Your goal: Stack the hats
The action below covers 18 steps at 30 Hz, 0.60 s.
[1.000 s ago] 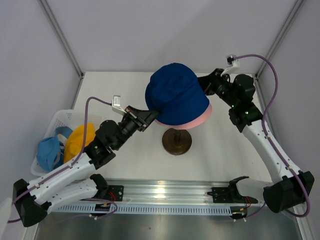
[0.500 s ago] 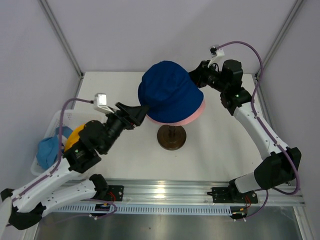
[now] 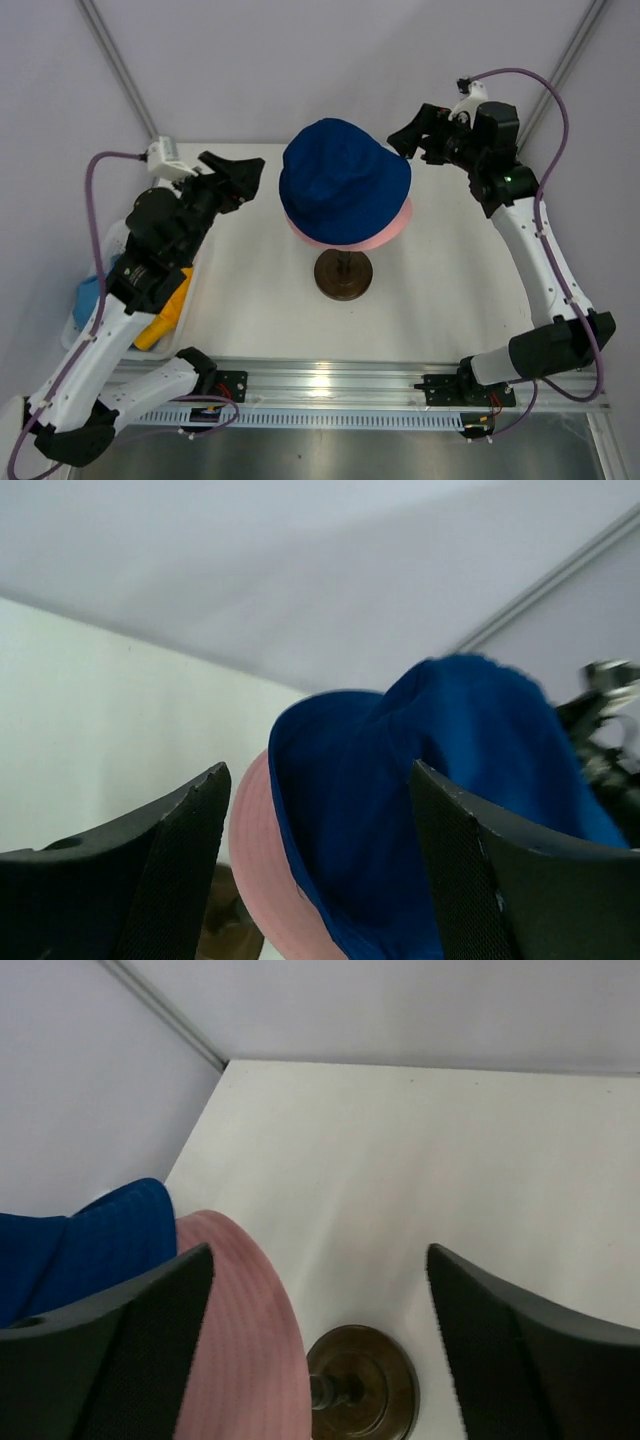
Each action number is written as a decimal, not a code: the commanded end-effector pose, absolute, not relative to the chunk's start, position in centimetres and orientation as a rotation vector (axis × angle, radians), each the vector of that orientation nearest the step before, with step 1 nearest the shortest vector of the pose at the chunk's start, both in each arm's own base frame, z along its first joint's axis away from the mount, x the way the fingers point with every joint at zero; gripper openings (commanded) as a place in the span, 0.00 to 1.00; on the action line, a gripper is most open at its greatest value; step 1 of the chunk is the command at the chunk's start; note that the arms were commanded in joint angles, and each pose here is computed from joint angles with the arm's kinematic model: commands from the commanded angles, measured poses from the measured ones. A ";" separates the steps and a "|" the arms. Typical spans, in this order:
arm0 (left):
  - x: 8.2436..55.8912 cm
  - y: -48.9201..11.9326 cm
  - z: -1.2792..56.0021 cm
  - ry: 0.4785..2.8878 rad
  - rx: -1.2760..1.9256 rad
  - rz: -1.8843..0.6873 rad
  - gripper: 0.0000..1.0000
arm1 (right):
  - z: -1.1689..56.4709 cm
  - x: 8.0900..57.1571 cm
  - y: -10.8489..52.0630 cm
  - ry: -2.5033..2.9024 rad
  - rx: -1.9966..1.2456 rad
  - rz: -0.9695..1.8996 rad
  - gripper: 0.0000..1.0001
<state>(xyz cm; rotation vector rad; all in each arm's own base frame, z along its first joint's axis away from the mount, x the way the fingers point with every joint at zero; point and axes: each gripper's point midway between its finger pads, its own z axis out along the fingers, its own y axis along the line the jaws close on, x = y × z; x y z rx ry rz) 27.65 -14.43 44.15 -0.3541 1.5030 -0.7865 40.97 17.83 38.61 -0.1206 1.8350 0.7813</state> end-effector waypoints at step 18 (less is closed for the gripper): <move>29.9 -18.7 37.3 1.813 -0.204 -0.743 0.56 | 41.7 32.8 17.5 1.736 0.022 1.009 0.83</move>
